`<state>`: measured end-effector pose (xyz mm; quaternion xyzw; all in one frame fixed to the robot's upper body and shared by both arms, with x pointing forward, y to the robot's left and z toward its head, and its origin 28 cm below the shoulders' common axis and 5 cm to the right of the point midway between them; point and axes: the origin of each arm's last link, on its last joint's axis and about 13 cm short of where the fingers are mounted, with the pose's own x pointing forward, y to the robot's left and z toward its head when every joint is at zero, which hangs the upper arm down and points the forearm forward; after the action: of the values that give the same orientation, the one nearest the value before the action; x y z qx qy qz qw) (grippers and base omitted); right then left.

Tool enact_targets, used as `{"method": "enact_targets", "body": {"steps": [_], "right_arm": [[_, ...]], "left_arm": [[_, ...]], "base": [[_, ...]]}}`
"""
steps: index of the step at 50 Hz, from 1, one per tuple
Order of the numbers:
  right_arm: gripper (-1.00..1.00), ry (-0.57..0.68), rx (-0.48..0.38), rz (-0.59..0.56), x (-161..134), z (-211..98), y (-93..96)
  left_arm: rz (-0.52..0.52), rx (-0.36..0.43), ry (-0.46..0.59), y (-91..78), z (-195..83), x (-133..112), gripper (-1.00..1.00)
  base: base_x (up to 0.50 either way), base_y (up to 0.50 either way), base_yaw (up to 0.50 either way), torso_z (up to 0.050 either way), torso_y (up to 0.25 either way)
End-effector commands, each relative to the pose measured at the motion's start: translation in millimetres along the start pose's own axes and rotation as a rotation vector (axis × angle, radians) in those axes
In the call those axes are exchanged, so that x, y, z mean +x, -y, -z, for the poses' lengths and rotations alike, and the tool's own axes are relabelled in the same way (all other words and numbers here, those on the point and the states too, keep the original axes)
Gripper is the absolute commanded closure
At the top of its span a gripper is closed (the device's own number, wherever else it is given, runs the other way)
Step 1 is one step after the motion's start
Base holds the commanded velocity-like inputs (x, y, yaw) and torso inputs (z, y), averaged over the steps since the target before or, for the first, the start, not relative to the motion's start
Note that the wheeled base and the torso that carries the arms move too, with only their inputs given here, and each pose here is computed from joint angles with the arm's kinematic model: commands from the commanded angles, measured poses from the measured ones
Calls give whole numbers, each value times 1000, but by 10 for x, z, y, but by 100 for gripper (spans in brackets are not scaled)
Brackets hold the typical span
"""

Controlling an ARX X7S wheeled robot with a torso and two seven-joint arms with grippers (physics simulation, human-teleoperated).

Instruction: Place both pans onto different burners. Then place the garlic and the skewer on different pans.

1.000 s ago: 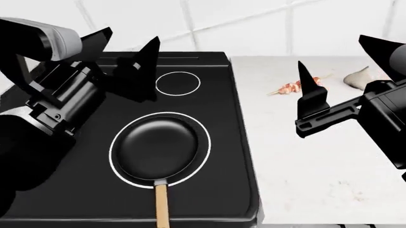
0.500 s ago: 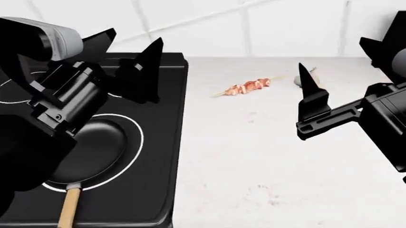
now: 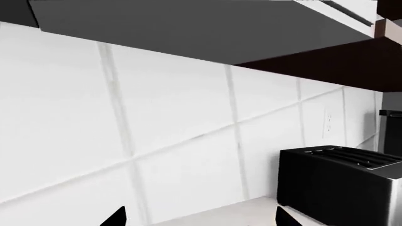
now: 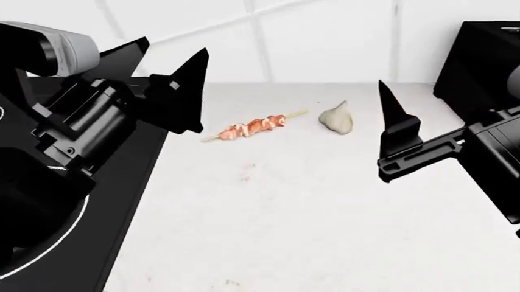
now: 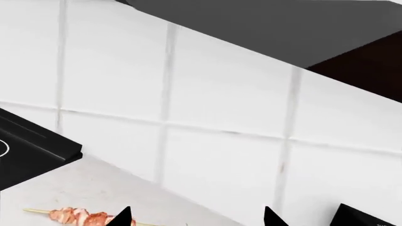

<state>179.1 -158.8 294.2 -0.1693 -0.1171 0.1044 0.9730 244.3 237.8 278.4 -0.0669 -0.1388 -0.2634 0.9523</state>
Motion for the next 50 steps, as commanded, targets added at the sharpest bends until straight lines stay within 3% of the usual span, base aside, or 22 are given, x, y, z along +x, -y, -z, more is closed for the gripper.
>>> {"method": "enact_targets", "body": {"steps": [1,34,38,43,50], "right_arm": [[-100,20,8,-27,-21,-21,-20],[-100,8,-12,-25,-60,-18,-21],[-100,-7,-12,-25,-10,-25,-14],[-100,-68,-112,-35,152,-39,-51],[-100,-134,-34,-81,363,-91,-32]], "left_arm": [[1,-3,1,-5,-2,-13,-100],[7,3,-1,19,-8,-13,-100],[7,6,-4,29,-7,-13,-100],[8,6,-8,34,0,-8,-100],[3,3,-10,12,16,-9,-100]], "base": [[438,-285,0,0,0],[482,-213,0,0,1],[38,-6,0,0,0],[0,0,0,0,0],[0,0,0,0,0]]}}
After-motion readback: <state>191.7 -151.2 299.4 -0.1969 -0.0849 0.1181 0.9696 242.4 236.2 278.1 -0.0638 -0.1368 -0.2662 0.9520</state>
